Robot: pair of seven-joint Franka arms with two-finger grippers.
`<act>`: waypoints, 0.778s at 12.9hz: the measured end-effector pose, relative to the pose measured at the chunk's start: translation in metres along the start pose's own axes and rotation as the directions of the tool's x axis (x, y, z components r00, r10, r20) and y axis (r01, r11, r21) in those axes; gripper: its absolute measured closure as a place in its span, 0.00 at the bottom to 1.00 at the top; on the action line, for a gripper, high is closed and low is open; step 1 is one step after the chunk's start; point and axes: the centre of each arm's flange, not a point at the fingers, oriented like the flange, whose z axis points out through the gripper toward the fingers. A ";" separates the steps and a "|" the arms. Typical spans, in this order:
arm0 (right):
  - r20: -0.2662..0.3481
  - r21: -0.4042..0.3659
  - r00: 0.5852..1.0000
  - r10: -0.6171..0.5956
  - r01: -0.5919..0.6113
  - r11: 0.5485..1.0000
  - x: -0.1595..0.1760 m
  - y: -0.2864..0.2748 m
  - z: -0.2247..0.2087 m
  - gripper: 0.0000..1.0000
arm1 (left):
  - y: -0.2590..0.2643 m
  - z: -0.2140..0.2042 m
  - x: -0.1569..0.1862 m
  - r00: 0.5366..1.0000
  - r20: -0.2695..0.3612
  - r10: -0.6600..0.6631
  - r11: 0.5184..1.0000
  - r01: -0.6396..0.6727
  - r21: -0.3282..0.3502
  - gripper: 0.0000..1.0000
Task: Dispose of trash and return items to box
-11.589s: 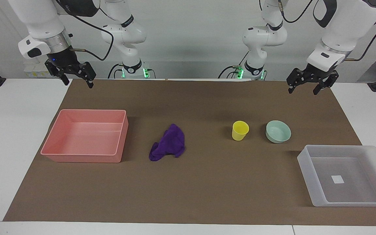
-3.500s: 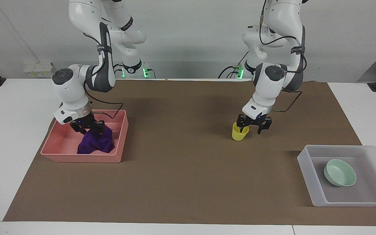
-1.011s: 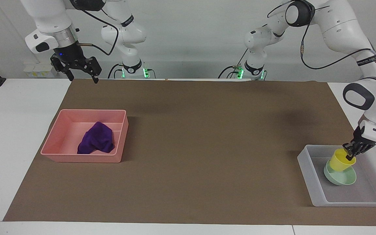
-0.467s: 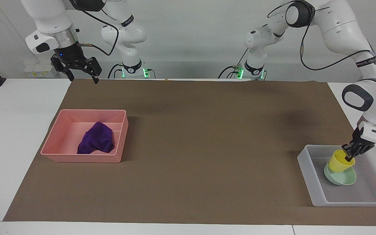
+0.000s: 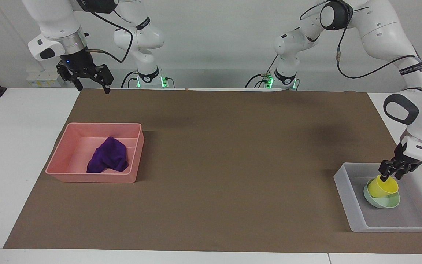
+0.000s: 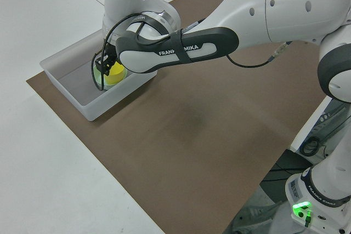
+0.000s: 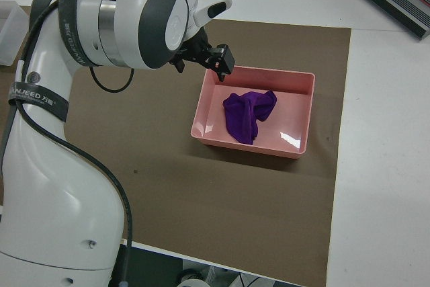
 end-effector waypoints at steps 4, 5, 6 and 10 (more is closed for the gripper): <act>0.003 0.000 1.000 0.002 -0.002 1.000 0.000 0.001 0.001 0.00 | 0.083 -0.062 -0.008 0.990 0.073 0.118 0.993 -0.115 -0.039 0.00; 0.003 0.000 1.000 0.002 -0.002 1.000 0.000 0.001 0.001 0.00 | 0.105 -0.073 -0.016 0.985 0.085 0.151 0.988 -0.147 -0.048 0.00; 0.003 0.000 1.000 0.001 -0.001 1.000 0.000 0.000 0.001 0.00 | 0.126 -0.081 -0.025 0.979 0.088 0.182 0.983 -0.178 -0.054 0.00; 0.003 0.000 1.000 -0.028 0.028 1.000 -0.001 -0.010 0.001 0.00 | 0.176 -0.126 -0.052 0.961 0.093 0.262 0.964 -0.257 -0.067 0.00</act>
